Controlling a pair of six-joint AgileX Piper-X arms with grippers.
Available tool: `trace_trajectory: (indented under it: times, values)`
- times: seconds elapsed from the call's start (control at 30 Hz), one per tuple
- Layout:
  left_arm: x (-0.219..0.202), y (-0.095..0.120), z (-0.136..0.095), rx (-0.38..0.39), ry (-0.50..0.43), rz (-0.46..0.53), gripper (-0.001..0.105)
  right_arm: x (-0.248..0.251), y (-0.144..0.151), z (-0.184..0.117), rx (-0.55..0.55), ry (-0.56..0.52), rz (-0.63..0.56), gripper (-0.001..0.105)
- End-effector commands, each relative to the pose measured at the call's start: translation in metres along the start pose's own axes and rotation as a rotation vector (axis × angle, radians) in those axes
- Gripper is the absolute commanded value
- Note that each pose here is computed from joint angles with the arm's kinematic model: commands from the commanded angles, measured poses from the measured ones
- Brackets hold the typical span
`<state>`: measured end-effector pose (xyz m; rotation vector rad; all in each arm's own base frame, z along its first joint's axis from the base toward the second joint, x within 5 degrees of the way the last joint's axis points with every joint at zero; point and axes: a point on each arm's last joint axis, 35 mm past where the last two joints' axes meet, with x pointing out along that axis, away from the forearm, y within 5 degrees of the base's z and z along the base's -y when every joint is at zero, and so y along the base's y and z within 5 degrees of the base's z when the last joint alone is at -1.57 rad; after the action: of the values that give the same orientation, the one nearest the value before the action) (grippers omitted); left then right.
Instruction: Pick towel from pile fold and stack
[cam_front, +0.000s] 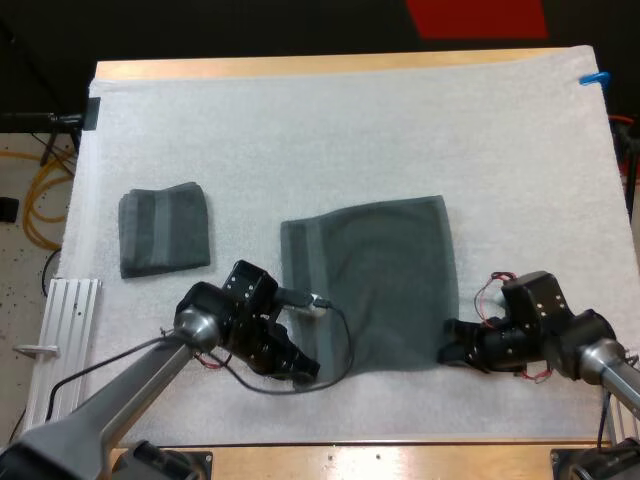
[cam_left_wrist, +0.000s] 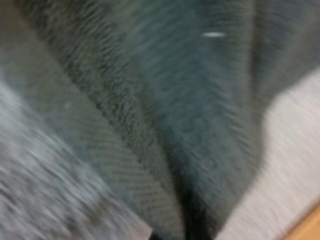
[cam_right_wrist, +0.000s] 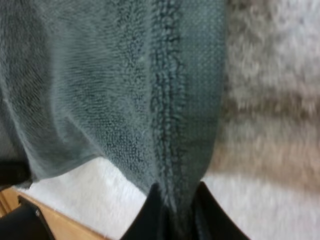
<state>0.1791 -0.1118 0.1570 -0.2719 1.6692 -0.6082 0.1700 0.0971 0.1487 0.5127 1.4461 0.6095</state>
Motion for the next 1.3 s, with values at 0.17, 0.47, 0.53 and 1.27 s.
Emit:
trace_trajectory:
  times: [0.17, 0.47, 0.53, 1.27]
  values:
    - [-0.016, -0.013, -0.012, 0.034, -0.046, 0.000, 0.000, -0.019, 0.008, -0.016, 0.020, 0.021, 0.009, 0.000]
    - [-0.031, 0.007, 0.028, -0.107, -0.295, -0.152, 0.000, -0.012, 0.019, 0.021, 0.103, -0.210, 0.126, 0.000]
    - [-0.036, 0.018, 0.041, -0.146, -0.362, -0.224, 0.000, -0.006, 0.021, 0.035, 0.143, -0.287, 0.160, 0.000]
    - [-0.026, 0.082, 0.097, -0.242, -0.566, -0.425, 0.000, 0.029, 0.004, 0.091, 0.310, -0.651, 0.139, 0.000]
